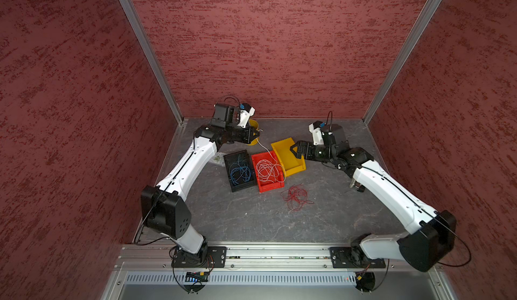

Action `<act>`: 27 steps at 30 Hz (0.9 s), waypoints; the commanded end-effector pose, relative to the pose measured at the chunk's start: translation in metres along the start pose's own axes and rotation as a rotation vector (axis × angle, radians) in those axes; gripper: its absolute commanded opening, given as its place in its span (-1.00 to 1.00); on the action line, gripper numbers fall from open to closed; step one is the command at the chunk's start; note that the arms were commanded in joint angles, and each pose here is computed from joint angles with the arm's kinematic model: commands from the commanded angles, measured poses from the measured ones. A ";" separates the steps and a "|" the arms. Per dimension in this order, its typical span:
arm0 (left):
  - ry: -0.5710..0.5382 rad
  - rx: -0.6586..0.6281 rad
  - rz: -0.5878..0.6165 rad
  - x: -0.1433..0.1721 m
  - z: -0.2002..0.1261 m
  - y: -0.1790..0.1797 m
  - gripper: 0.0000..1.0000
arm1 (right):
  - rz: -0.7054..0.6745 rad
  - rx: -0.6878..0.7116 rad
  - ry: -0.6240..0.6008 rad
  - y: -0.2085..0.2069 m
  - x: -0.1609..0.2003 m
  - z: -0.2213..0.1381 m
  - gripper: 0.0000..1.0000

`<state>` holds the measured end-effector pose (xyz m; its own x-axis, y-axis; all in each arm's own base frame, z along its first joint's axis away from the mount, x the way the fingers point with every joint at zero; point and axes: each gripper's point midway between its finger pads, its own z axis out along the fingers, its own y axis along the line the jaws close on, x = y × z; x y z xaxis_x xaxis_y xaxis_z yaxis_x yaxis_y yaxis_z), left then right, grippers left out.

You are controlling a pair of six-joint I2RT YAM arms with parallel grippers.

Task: Untangle and sort cables by color
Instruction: Place the cable in the bin.

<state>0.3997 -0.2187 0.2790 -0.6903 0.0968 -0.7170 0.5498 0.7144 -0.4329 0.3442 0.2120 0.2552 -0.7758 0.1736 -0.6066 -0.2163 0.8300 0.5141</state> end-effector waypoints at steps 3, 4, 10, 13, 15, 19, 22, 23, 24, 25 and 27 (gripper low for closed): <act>0.039 -0.015 0.006 0.015 0.021 0.018 -1.00 | 0.011 -0.033 -0.005 0.005 -0.005 0.002 0.97; 0.048 -0.020 0.001 0.020 0.024 0.021 -1.00 | 0.011 -0.032 -0.004 0.005 -0.004 0.002 0.97; 0.123 -0.122 0.009 0.047 0.040 0.040 -1.00 | 0.022 -0.050 0.008 0.006 0.002 0.001 0.97; 0.183 -0.183 0.051 0.061 0.050 0.046 -1.00 | 0.032 -0.052 0.027 0.004 0.007 0.005 0.97; 0.225 -0.205 0.083 0.072 0.057 0.046 -1.00 | 0.035 -0.053 0.027 0.003 0.008 0.004 0.96; 0.298 -0.217 0.129 0.092 0.076 0.042 -1.00 | 0.034 -0.053 0.034 0.003 0.011 0.005 0.97; 0.333 -0.214 0.121 0.104 0.089 0.044 -1.00 | 0.038 -0.052 0.034 0.002 0.011 0.004 0.97; 0.344 -0.214 0.116 0.107 0.093 0.045 -1.00 | 0.038 -0.052 0.034 0.003 0.011 0.003 0.96; 0.355 -0.218 0.115 0.111 0.097 0.047 -1.00 | 0.038 -0.051 0.034 0.002 0.012 0.003 0.97; 0.368 -0.219 0.113 0.115 0.100 0.049 -1.00 | 0.037 -0.050 0.033 0.002 0.012 0.002 0.97; 0.387 -0.216 0.117 0.122 0.107 0.049 -1.00 | 0.031 -0.044 0.033 0.001 0.013 0.000 0.96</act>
<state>0.3907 -0.2455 0.1187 -0.7831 0.3854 -0.4882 0.5423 0.8073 -0.2326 0.3388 0.2197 0.2493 -0.8038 0.1778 -0.5677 -0.2170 0.8010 0.5580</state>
